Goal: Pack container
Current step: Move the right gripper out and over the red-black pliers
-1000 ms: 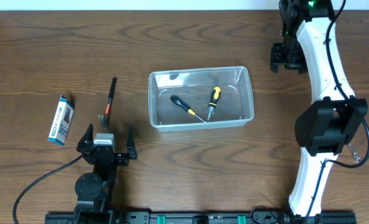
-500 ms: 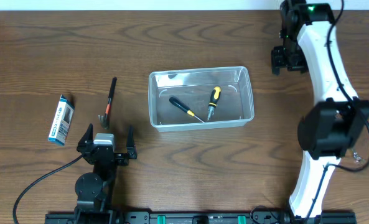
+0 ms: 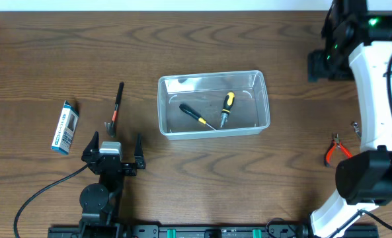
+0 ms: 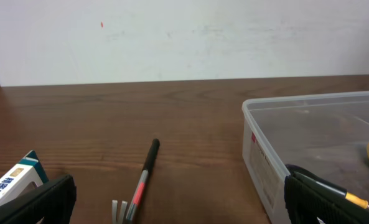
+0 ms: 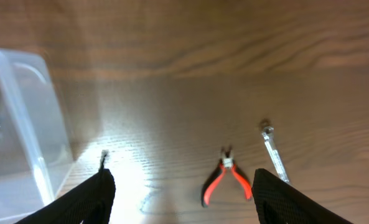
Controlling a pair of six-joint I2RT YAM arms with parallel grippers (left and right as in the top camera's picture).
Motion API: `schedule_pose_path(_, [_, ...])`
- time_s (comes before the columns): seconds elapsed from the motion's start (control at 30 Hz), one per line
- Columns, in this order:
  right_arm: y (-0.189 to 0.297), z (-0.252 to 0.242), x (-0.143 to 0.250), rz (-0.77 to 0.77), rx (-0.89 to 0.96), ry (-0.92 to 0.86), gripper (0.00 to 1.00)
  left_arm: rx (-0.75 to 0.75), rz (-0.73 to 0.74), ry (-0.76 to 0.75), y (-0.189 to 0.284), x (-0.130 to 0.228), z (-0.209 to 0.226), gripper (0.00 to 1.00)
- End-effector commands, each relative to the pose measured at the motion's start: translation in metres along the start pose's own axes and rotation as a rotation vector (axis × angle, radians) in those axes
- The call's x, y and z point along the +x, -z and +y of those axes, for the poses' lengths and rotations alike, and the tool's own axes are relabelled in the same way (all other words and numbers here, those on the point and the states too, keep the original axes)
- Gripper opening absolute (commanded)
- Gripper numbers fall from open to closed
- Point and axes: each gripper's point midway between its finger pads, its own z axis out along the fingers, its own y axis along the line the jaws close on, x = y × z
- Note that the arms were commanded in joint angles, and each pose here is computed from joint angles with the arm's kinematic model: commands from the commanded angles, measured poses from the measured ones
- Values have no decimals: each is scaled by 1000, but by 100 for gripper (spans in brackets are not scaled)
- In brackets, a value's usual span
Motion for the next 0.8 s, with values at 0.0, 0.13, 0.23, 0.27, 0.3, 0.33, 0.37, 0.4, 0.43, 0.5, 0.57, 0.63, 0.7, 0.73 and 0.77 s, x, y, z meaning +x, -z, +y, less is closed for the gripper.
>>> schedule_pose_path(0.0, [-17,0,29,41,-8,-1,72,-14,51,1,-1,17,3,98])
schedule_pose_path(0.13, [-38,2,60,59,-6,-30,73,-14,51,1,-1,17,3,98])
schedule_pose_path(0.23, [-52,3,83,85,-3,-40,73,-14,51,1,-1,17,3,98])
schedule_pose_path(0.27, [-57,2,91,98,-1,-45,73,-14,51,1,-1,17,3,98])
schedule_pose_path(0.3, [-62,0,98,117,2,-57,73,-14,51,1,-1,17,3,98])
schedule_pose_path(0.33, [-67,-4,105,140,12,-87,73,-14,51,1,-1,17,3,98])
schedule_pose_path(0.37, [-71,-8,111,158,20,-123,73,-14,51,1,-1,17,3,98])
schedule_pose_path(0.4, [-76,-12,118,180,26,-167,73,-14,51,1,-1,17,3,98])
schedule_pose_path(0.43, [-80,-16,124,195,31,-202,72,-14,51,1,-1,17,3,98])
schedule_pose_path(0.5, [-88,-24,135,227,37,-268,71,-14,51,1,-1,17,3,98])
schedule_pose_path(0.57, [-96,-29,146,255,33,-305,70,-14,51,1,-1,17,3,98])
schedule_pose_path(0.63, [-103,-34,155,276,28,-332,69,-14,51,1,-1,17,3,98])
schedule_pose_path(0.7, [-110,-35,160,284,5,-360,68,-14,51,1,-1,17,3,98])
schedule_pose_path(0.73, [-112,-35,162,286,-1,-369,68,-14,51,1,-1,17,3,98])
schedule_pose_path(0.77, [-114,-36,163,285,-5,-375,67,-14,51,1,-1,17,3,98])
